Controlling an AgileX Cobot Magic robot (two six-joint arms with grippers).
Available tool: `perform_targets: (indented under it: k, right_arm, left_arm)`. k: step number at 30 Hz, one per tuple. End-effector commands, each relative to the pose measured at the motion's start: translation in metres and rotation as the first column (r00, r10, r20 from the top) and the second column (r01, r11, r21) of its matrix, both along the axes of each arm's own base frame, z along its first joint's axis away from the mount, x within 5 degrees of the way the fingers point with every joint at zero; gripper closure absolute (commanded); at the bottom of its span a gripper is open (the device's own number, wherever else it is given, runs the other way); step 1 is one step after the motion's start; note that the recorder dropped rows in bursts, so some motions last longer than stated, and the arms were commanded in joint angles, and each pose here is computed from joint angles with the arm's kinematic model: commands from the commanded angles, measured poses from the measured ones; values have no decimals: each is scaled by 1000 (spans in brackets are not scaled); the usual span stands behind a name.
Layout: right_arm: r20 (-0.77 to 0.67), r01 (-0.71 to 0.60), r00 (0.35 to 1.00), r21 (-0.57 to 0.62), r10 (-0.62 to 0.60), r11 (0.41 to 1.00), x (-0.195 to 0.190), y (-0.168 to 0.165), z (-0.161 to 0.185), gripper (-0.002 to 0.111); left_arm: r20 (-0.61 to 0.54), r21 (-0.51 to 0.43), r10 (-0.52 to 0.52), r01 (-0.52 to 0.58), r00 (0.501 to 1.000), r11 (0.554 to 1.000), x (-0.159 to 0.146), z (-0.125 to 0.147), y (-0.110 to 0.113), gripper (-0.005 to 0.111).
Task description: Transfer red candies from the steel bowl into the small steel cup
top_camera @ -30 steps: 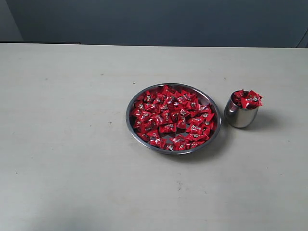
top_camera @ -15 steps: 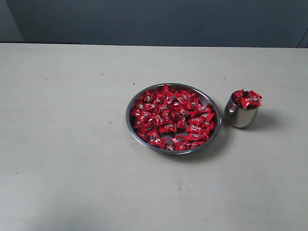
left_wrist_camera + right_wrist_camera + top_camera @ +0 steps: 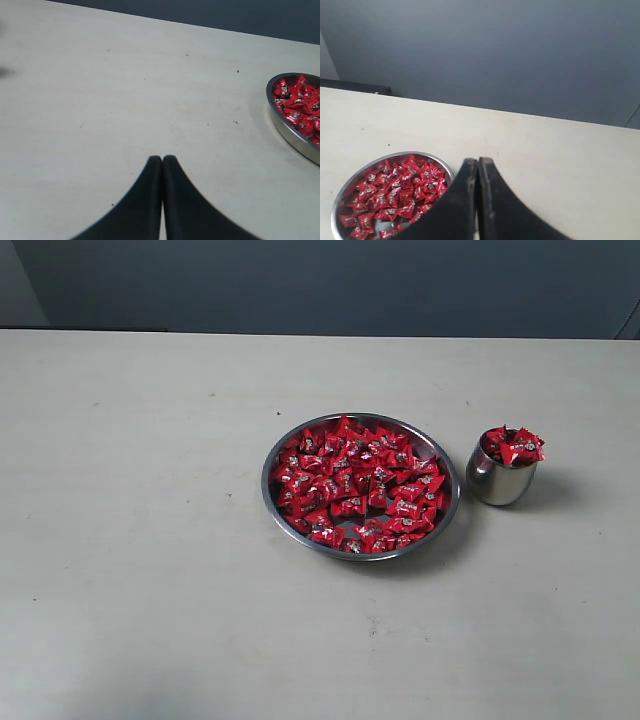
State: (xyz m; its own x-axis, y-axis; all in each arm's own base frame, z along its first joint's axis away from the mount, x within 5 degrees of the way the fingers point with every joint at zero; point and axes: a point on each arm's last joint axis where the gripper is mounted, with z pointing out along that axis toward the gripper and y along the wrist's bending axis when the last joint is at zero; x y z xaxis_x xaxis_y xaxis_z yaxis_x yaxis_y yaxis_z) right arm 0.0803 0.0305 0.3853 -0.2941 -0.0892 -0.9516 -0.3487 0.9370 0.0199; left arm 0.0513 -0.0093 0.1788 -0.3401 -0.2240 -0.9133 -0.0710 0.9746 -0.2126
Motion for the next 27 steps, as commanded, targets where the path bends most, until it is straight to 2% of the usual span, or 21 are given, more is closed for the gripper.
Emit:
perform_targets:
  k: [1, 5, 8, 15, 23, 27]
  right_arm:
    - [-3, 22, 1000, -45, -22, 999, 5, -2, -13, 109]
    - [-6, 56, 998, -9, -56, 998, 12, -2, -35, 109]
    - [-23, 113, 993, -4, -113, 994, 14, -7, -64, 109]
    - [-16, 274, 962, 13, -274, 962, -2, -23, -115, 109]
    - [101, 347, 931, 49, -350, 937, -18, -29, -156, 109]
    - [102, 351, 929, 58, -355, 935, -22, -29, -175, 109]
  left_arm:
    - [8, 0, 6, -6, 1000, 1000, 0, 0, 0, 106]
    - [8, 0, 6, -6, 1000, 1000, 0, 0, 0, 106]
    - [2, -1, 2, -2, 1000, 1000, 0, 0, 0, 106]
    - [2, -1, 2, -2, 1000, 1000, 0, 0, 0, 106]
    - [2, -1, 2, -2, 1000, 1000, 0, 0, 0, 106]
    - [2, -1, 2, -2, 1000, 1000, 0, 0, 0, 106]
